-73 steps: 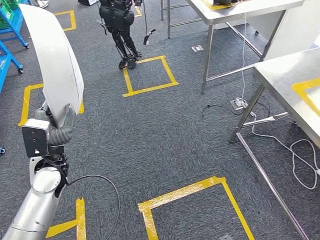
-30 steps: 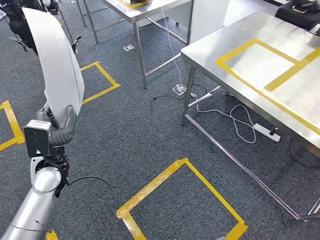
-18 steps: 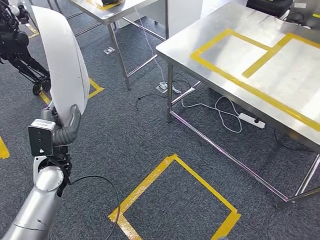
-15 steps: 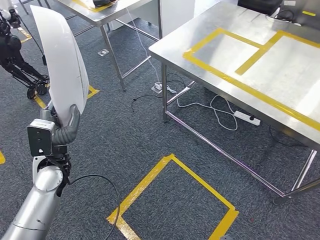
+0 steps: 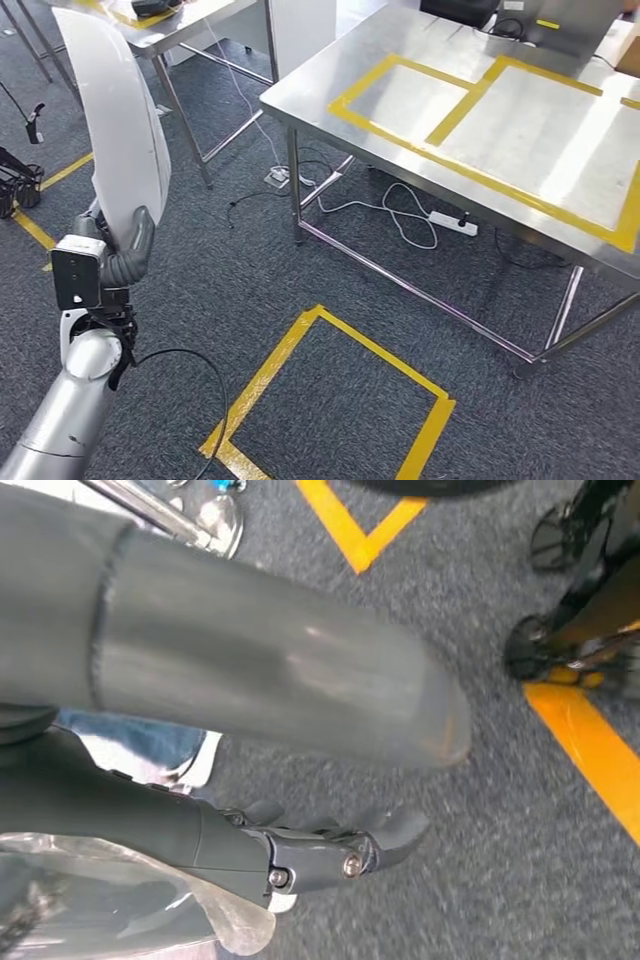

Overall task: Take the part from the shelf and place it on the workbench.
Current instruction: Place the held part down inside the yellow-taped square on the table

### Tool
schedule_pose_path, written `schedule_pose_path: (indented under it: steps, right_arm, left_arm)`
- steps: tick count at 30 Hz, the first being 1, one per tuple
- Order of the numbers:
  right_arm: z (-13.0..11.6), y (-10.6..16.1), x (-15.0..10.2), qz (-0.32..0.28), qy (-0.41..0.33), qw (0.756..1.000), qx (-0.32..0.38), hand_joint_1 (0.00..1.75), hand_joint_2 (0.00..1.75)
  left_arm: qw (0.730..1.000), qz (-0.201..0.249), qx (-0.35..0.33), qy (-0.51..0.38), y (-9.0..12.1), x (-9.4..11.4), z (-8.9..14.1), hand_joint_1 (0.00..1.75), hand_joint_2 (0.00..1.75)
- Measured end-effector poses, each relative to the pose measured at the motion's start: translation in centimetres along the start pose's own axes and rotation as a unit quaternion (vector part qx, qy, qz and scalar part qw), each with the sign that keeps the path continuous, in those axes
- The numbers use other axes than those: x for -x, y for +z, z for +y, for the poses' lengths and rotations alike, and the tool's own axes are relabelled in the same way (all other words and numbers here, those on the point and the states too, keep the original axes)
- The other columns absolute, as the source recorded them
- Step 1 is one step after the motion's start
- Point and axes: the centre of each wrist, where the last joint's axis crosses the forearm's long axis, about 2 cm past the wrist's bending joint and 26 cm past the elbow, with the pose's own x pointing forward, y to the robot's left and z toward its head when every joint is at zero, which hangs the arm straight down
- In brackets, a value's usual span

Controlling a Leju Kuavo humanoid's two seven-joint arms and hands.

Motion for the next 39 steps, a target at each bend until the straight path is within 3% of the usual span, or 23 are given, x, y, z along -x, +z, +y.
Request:
schedule_pose_path:
  steps: [39]
  right_arm:
    - [0.14,0.0,-0.01,-0.001,0.0,1.0,-0.003,0.0,0.0]
  left_arm:
    - [1.0,0.012,0.017,0.005,0.58,0.55,0.22,1.75,1.75]
